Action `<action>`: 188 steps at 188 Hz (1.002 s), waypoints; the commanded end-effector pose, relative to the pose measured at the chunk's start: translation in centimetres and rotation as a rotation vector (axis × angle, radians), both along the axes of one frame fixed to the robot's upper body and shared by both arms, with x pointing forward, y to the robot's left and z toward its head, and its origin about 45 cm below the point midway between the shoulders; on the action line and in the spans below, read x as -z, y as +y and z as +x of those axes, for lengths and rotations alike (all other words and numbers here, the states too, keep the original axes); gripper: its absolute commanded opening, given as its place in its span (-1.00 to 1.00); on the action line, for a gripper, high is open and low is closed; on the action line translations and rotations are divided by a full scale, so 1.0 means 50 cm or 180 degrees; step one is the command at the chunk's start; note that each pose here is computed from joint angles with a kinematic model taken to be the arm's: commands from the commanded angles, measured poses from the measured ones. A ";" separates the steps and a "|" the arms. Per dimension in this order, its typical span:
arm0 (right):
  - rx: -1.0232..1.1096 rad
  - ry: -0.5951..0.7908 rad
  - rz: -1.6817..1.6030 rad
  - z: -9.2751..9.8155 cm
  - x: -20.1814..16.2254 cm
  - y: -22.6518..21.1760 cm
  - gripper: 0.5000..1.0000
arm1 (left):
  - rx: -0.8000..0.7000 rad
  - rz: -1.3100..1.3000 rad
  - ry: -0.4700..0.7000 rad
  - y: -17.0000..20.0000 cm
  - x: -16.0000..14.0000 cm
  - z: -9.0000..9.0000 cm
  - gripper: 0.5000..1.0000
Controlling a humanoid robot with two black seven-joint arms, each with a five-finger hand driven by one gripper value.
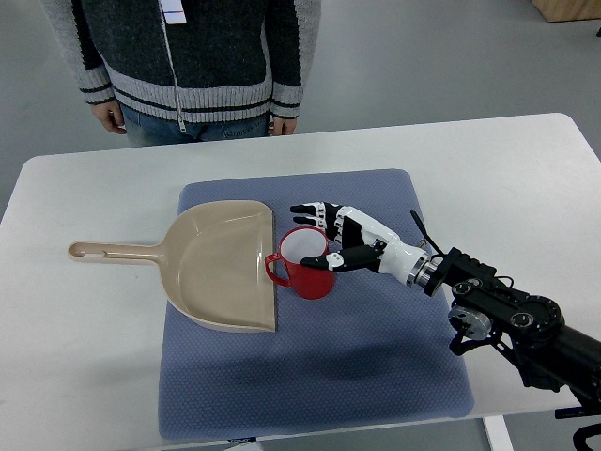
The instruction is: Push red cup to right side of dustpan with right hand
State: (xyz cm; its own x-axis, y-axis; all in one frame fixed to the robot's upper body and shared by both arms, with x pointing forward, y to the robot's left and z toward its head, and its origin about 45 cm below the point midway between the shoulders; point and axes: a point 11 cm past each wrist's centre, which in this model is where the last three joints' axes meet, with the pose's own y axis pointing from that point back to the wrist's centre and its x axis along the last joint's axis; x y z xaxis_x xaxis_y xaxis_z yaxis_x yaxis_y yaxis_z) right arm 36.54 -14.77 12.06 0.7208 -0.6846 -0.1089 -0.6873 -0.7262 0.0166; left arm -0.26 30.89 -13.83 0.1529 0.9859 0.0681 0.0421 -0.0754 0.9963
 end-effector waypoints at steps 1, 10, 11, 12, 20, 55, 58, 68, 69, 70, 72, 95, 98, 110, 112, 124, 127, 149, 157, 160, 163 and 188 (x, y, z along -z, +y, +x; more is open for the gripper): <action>0.0050 0.0003 0.0050 0.011 -0.011 -0.014 0.73 | 0.0000 0.0001 0.0000 0.000 0.000 0.000 1.00; 0.0066 0.0000 0.0077 0.015 -0.016 -0.017 0.73 | 0.0000 0.0001 0.0000 0.000 0.000 0.000 1.00; 0.0070 0.0005 0.0073 0.015 -0.016 -0.018 0.73 | 0.0000 0.0001 0.0000 0.000 0.000 0.000 1.00; 0.0070 0.0005 0.0073 0.015 -0.016 -0.018 0.73 | 0.0000 0.0001 0.0000 0.000 0.000 0.000 1.00; 0.0071 -0.0017 0.0083 0.019 -0.022 -0.018 0.73 | 0.0000 0.0001 0.0000 0.000 0.000 0.000 1.00; 0.0069 -0.0040 0.0059 0.026 -0.031 -0.040 0.73 | 0.0000 -0.0009 0.0001 -0.002 0.000 0.000 1.00; 0.0071 -0.0045 0.0055 0.027 -0.032 -0.041 0.73 | 0.0000 -0.0009 0.0001 -0.002 0.000 0.000 1.00; 0.0067 -0.0068 0.0044 0.032 -0.038 -0.045 0.73 | 0.0000 -0.0009 0.0001 -0.002 0.000 0.000 1.00; 0.0072 -0.0070 0.0036 0.032 -0.038 -0.048 0.73 | 0.0000 -0.0009 0.0001 -0.002 0.000 0.000 1.00; 0.0072 -0.0070 0.0036 0.032 -0.038 -0.048 0.73 | 0.0000 -0.0009 0.0001 -0.002 0.000 0.000 1.00; 0.0075 -0.0071 0.0032 0.032 -0.038 -0.049 0.73 | 0.0000 -0.0009 0.0001 -0.002 0.000 0.000 1.00; 0.0185 -0.0094 0.0033 0.045 -0.047 -0.069 0.73 | 0.0006 -0.0013 0.0001 -0.003 0.000 0.000 1.00; 0.0196 -0.0095 0.0048 0.047 -0.050 -0.069 0.73 | 0.0010 -0.0013 0.0002 -0.003 0.000 0.000 1.00; 0.0389 -0.0110 0.0221 0.071 -0.074 -0.085 0.73 | 0.0001 -0.0013 0.0001 -0.003 0.000 0.000 1.00; 0.0430 -0.0106 0.0253 0.075 -0.076 -0.089 0.73 | 0.0001 -0.0013 0.0001 -0.003 0.000 0.000 1.00; 0.0686 -0.0027 0.0466 0.091 -0.085 -0.113 0.73 | 0.0001 -0.0013 0.0001 -0.003 0.000 0.000 1.00; 0.0778 0.0030 0.0531 0.096 -0.085 -0.122 0.73 | 0.0001 -0.0013 0.0001 -0.003 0.000 0.000 1.00; 0.1443 0.0506 0.1118 0.126 -0.076 -0.193 0.73 | 0.0005 -0.0013 0.0002 -0.003 0.000 0.000 1.00; 0.1595 0.0628 0.1312 0.131 -0.072 -0.210 0.73 | 0.0005 -0.0013 0.0002 -0.003 0.000 0.000 1.00; 0.1660 0.0683 0.1427 0.131 -0.070 -0.219 0.73 | 0.0005 -0.0013 0.0001 -0.003 0.000 0.000 1.00; 0.1681 0.0702 0.1486 0.131 -0.070 -0.221 0.73 | 0.0005 -0.0013 0.0001 -0.003 0.000 0.000 1.00; 0.1687 0.0772 0.1955 0.130 -0.078 -0.234 0.73 | 0.0011 -0.0023 0.0003 -0.005 0.000 -0.001 1.00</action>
